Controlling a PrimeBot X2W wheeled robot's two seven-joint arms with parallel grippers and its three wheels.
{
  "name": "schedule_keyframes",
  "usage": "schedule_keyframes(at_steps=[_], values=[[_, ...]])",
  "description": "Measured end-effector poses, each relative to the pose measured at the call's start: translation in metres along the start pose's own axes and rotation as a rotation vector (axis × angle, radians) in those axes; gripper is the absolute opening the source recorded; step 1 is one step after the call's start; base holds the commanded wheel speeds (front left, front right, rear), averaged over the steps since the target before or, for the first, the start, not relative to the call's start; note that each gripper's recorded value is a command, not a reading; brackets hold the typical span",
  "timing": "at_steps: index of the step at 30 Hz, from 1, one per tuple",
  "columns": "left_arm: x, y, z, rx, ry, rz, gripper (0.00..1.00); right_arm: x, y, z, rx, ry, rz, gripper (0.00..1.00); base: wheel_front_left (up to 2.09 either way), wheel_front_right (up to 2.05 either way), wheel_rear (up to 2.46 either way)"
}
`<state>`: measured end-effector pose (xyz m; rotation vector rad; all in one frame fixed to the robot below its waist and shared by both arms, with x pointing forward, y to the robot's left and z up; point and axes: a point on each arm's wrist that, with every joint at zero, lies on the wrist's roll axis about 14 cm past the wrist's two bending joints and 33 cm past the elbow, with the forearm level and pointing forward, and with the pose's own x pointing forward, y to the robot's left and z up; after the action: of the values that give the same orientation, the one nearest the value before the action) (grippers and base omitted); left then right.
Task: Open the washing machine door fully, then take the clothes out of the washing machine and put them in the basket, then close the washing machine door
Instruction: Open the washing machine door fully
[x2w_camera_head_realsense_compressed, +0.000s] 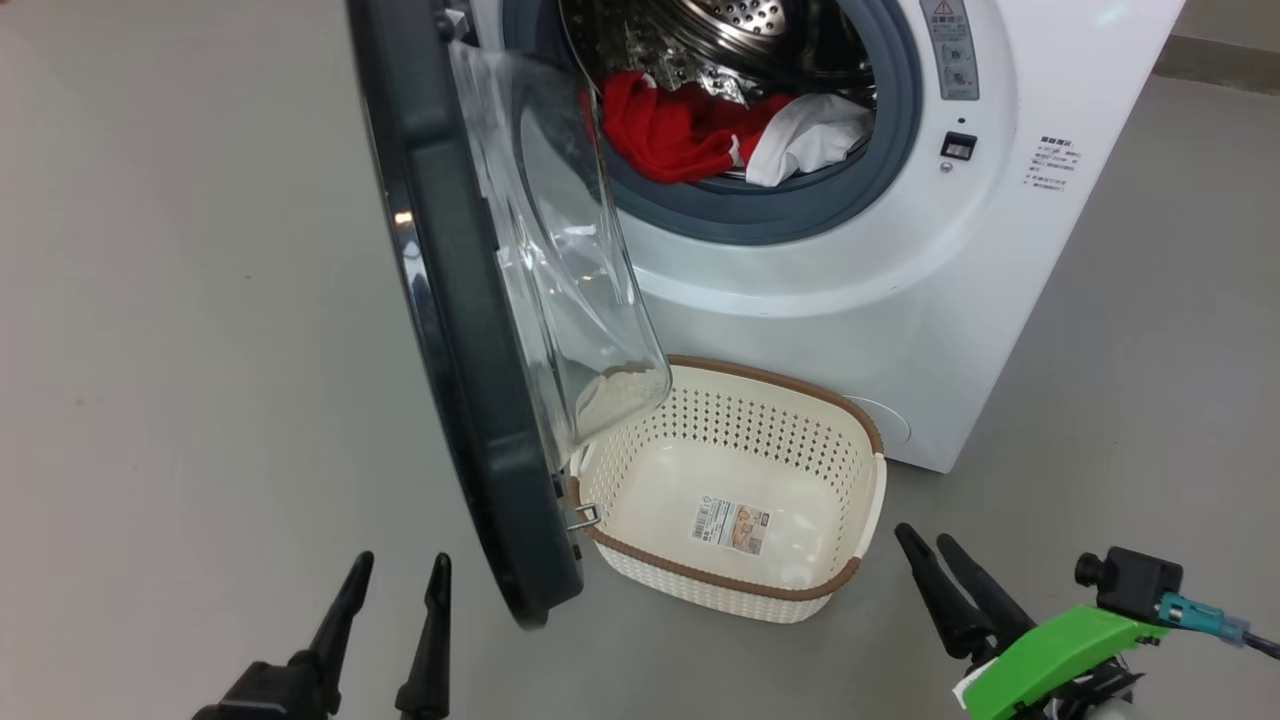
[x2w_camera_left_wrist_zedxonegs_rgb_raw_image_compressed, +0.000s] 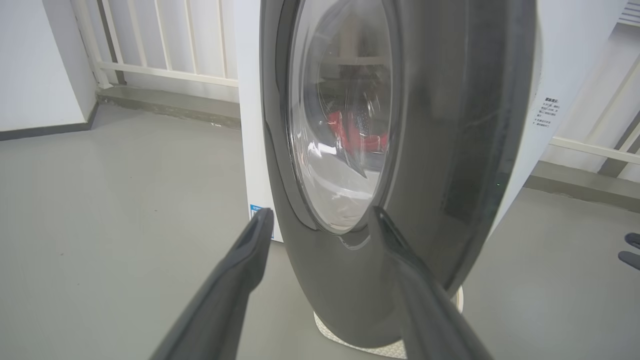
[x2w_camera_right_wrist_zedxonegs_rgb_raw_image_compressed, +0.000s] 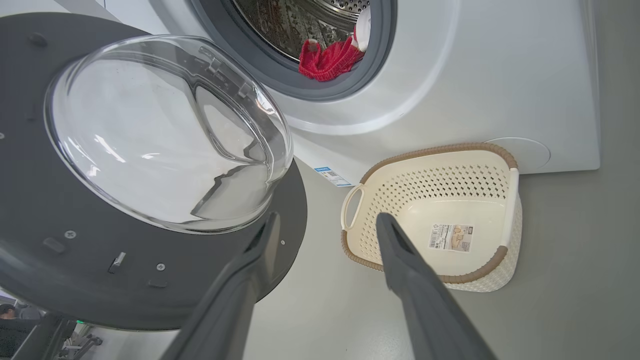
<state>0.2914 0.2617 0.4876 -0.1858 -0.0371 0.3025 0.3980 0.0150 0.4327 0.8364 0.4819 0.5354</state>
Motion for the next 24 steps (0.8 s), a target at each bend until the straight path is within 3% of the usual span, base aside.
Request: schedule_keyframes(at_steps=[10,24], values=[[0.002,-0.003,-0.001,0.003,0.002,-0.014,1.00,-0.018,-0.025,0.019,-0.181,-0.107,-0.078,1.00,0.00,0.00,0.00],[0.003,-0.002,-0.003,0.006,0.010,-0.011,1.00,-0.025,-0.023,0.032,-0.398,-0.181,-0.096,1.00,0.00,0.00,0.00]])
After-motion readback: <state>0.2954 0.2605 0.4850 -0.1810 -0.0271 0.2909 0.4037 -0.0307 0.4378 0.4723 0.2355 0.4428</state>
